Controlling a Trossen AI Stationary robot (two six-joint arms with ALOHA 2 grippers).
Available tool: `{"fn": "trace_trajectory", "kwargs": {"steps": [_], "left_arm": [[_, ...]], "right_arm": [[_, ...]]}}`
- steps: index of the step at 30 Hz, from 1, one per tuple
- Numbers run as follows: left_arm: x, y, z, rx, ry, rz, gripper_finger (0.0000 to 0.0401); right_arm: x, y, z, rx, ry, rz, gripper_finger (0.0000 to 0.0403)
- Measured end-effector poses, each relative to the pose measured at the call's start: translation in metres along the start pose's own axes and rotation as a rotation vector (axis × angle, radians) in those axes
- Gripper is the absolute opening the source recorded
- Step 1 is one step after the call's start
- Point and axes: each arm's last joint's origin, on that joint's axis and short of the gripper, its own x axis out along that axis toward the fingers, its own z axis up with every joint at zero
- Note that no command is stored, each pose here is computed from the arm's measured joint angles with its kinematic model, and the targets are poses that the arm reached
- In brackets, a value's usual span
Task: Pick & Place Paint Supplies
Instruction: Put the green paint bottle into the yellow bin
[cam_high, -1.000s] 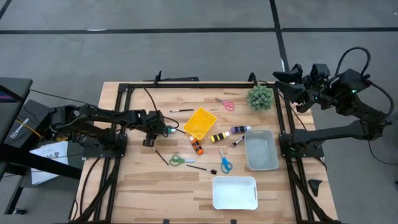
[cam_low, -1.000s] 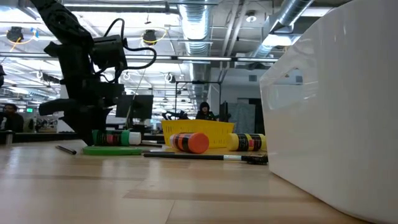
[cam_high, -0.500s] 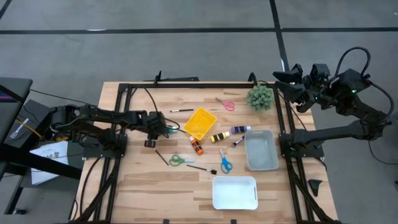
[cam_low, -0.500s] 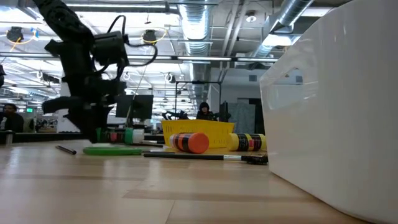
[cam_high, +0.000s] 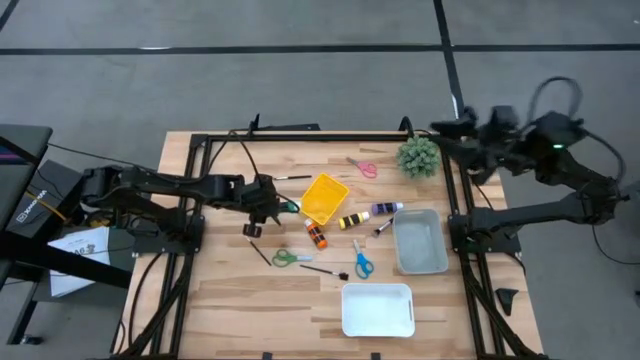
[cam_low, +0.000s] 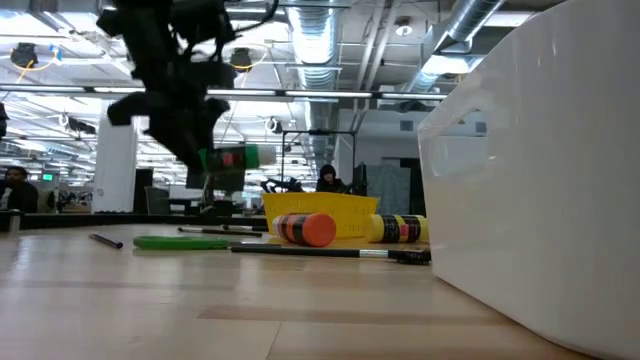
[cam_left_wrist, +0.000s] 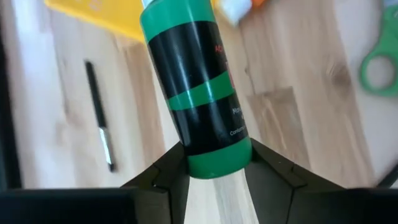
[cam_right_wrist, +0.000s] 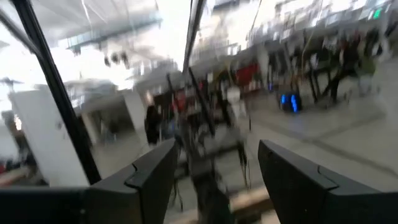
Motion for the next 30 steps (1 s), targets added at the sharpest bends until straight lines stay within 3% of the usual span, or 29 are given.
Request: {"fn": "trace_trajectory", "kwargs": {"steps": [9, 16, 21, 30], "left_arm": [[-0.044, 0.005, 0.044, 0.04, -0.148, 0.084, 0.0125], [-0.094, 0.026, 0.086, -0.039, -0.413, 0.249, 0.0125], [-0.12, 0.036, 0.104, -0.096, -0.574, 0.315, 0.0124], [-0.133, 0.028, 0.111, -0.091, -0.614, 0.334, 0.0124]], "right_arm": [[0.042, 0.001, -0.032, -0.015, 0.215, 0.08, 0.0223], [0.074, 0.0, -0.058, -0.019, 0.327, 0.074, 0.0223], [0.096, 0.004, -0.066, -0.05, 0.305, 0.106, 0.0223], [0.126, 0.017, -0.055, -0.26, 0.293, 0.136, 0.0228]]}}
